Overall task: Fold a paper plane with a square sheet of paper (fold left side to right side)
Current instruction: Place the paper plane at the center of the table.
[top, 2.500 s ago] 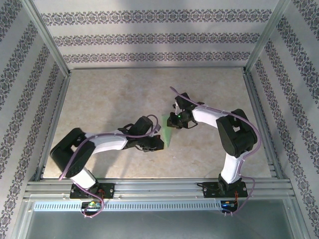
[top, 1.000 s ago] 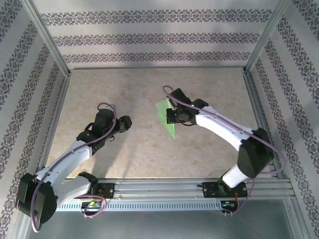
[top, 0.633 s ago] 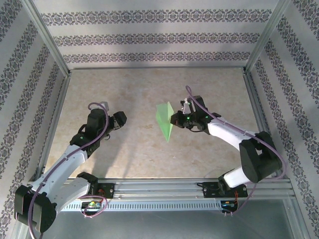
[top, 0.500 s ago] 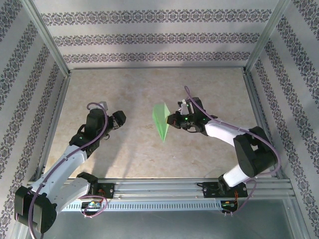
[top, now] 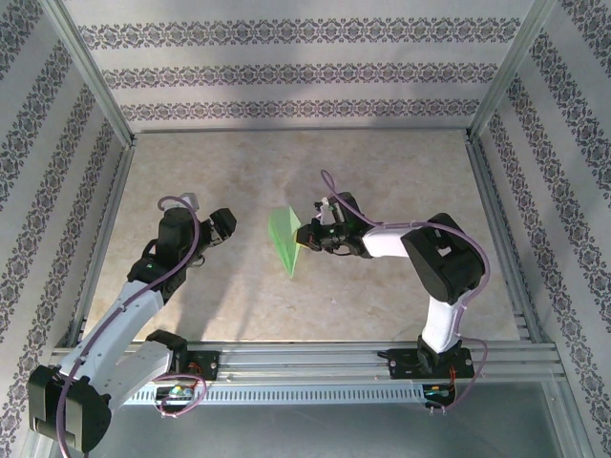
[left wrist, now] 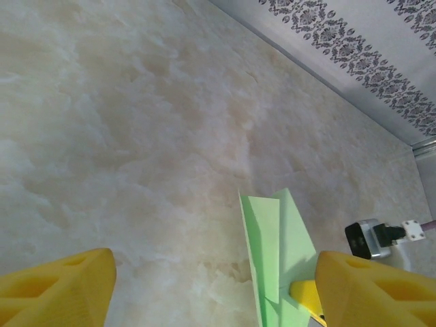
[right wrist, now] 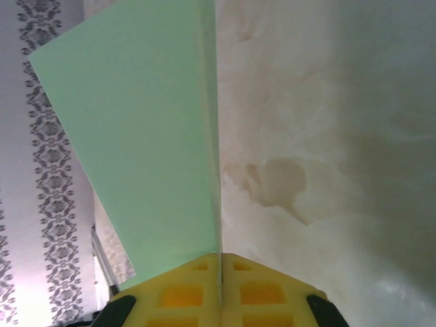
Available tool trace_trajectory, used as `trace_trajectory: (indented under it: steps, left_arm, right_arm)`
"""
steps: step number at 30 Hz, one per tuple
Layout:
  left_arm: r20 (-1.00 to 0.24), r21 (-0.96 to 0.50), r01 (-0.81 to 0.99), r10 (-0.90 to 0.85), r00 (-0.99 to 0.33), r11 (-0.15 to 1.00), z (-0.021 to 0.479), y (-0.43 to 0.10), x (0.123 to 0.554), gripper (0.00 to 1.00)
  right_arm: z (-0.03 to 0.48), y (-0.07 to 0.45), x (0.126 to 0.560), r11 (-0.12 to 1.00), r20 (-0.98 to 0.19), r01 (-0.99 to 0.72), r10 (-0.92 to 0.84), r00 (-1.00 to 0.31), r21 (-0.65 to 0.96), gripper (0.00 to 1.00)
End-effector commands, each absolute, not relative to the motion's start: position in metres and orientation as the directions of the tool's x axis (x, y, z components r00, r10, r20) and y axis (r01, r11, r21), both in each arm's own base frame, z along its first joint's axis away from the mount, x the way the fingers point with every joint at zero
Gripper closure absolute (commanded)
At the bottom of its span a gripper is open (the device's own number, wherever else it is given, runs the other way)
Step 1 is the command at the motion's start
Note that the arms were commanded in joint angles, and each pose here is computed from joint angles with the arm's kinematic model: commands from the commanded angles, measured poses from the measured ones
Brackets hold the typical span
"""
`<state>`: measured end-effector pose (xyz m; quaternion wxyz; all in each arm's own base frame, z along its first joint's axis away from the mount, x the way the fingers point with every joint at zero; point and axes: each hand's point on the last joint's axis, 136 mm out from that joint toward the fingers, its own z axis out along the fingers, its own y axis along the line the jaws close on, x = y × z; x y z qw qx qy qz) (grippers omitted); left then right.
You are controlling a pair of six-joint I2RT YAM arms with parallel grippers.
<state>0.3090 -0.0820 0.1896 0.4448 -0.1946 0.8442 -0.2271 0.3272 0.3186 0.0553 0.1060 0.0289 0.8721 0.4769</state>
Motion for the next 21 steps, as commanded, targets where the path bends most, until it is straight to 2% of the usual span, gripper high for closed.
trace_trajectory:
  steps: [1,11,21]
  left_arm:
    - [-0.669,-0.534,-0.147,-0.522,-0.528,0.833,0.189,-0.073,0.306,0.21]
    - [-0.664,-0.529,-0.153,-0.52,-0.537,0.835,0.187,-0.072,0.305,0.18]
    - [-0.657,-0.533,-0.148,-0.517,-0.549,0.833,0.183,-0.074,0.304,0.18]
  right_arm:
    - [0.053,0.323,0.34,0.55,-0.203,-0.081,0.166,-0.965,0.831,1.0]
    - [0.025,0.301,0.345,0.611,-0.193,-0.021,0.219,-0.956,0.792,0.99]
    - [0.029,0.29,0.339,0.645,-0.223,-0.033,0.216,-0.951,0.764,0.84]
